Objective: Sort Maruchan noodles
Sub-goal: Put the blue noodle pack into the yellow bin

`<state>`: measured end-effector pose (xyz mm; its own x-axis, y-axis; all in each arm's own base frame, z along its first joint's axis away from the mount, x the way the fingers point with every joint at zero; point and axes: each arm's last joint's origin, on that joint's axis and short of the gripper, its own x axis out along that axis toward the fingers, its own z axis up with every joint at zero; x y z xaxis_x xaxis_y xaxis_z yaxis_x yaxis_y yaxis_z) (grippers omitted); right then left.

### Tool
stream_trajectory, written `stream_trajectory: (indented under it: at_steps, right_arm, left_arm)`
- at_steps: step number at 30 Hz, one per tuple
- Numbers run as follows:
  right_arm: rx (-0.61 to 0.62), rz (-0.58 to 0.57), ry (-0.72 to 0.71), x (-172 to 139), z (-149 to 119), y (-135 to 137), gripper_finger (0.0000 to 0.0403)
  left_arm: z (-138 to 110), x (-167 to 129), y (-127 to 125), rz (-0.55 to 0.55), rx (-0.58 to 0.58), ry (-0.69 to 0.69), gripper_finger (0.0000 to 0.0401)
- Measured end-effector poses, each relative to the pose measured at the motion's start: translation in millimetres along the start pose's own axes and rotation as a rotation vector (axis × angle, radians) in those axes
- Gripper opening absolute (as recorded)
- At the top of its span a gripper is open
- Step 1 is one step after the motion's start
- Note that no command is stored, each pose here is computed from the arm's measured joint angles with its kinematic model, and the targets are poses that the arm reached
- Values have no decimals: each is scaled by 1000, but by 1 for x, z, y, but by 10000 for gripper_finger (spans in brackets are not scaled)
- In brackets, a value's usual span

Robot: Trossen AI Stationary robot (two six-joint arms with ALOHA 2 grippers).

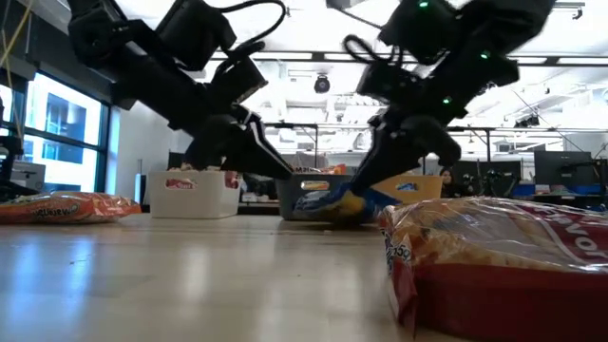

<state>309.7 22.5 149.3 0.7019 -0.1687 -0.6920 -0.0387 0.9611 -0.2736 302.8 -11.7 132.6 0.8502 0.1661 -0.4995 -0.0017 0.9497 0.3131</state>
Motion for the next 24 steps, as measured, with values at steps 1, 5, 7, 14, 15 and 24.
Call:
stream_trajectory:
  at_steps: [1, 5, 7, 14, 15, 24]
  right_arm:
    - [12, -1, -25, -4, -3, -1, 0]
    - [85, 2, -106, -18, -13, -8, 0]
    - [107, 9, -127, -22, -16, -10, 0]
    - [154, 29, -154, -28, -20, -16, 0]
    - [166, 32, -139, -28, -21, -17, 0]
    - [17, 52, -71, -27, -23, 4, 101]
  left_arm:
    - [0, 0, 2, 8, -4, -4, 96]
    - [-1, 1, 7, 21, -5, 6, 108]
    - [1, 3, 7, 22, -9, 4, 120]
    - [18, 7, 10, -18, -19, -49, 187]
    - [19, 8, 10, -27, -12, -43, 197]
    - [3, 17, 10, -35, 25, 77, 220]
